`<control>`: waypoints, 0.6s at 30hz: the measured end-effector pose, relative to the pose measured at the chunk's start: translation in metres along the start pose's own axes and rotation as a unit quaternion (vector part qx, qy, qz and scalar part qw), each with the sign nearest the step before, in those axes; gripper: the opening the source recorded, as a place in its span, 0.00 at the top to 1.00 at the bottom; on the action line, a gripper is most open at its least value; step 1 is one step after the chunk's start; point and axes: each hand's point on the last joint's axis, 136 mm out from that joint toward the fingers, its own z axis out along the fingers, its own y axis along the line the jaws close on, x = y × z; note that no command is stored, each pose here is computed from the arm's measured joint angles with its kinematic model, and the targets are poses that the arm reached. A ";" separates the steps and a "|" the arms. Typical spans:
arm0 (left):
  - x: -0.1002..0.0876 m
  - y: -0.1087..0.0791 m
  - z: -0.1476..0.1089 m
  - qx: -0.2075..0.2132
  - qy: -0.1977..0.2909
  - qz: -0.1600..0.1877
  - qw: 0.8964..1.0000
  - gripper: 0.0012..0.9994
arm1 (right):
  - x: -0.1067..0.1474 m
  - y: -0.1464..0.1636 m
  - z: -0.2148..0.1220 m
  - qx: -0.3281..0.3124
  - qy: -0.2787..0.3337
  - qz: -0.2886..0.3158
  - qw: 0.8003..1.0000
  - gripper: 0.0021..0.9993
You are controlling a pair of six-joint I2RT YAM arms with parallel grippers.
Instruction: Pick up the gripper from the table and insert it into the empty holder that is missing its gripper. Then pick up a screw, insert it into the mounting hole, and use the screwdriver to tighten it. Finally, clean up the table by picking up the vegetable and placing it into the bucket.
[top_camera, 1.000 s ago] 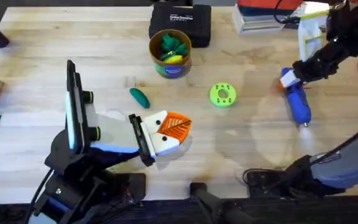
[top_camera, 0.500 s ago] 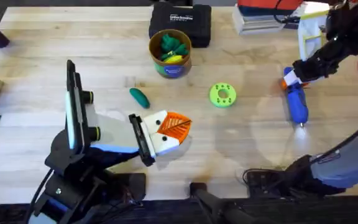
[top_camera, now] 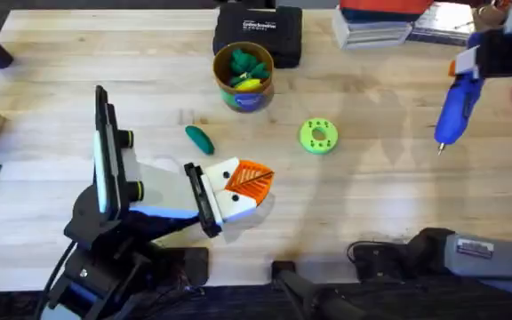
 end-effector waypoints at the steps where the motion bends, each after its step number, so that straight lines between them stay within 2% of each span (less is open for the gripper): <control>1: 0.000 0.000 0.000 0.000 0.000 0.000 1.000 0.99 | -0.003 0.000 -0.011 0.003 -0.015 0.008 1.000 0.97; 5: 0.000 0.000 0.000 0.000 0.000 0.000 1.000 0.99 | -0.007 0.011 -0.048 0.004 -0.060 0.013 0.998 0.97; 9: 0.000 0.000 0.000 0.000 0.000 0.000 1.000 0.99 | -0.011 0.036 -0.074 -0.011 -0.107 0.003 0.994 0.97; 15: 0.000 0.000 0.000 0.000 0.000 0.000 1.000 0.99 | 0.015 0.082 -0.084 -0.054 -0.136 -0.010 0.989 0.97; 18: 0.000 0.000 0.000 0.000 0.000 0.000 1.000 0.99 | 0.024 0.106 -0.095 -0.084 -0.174 -0.023 0.981 0.97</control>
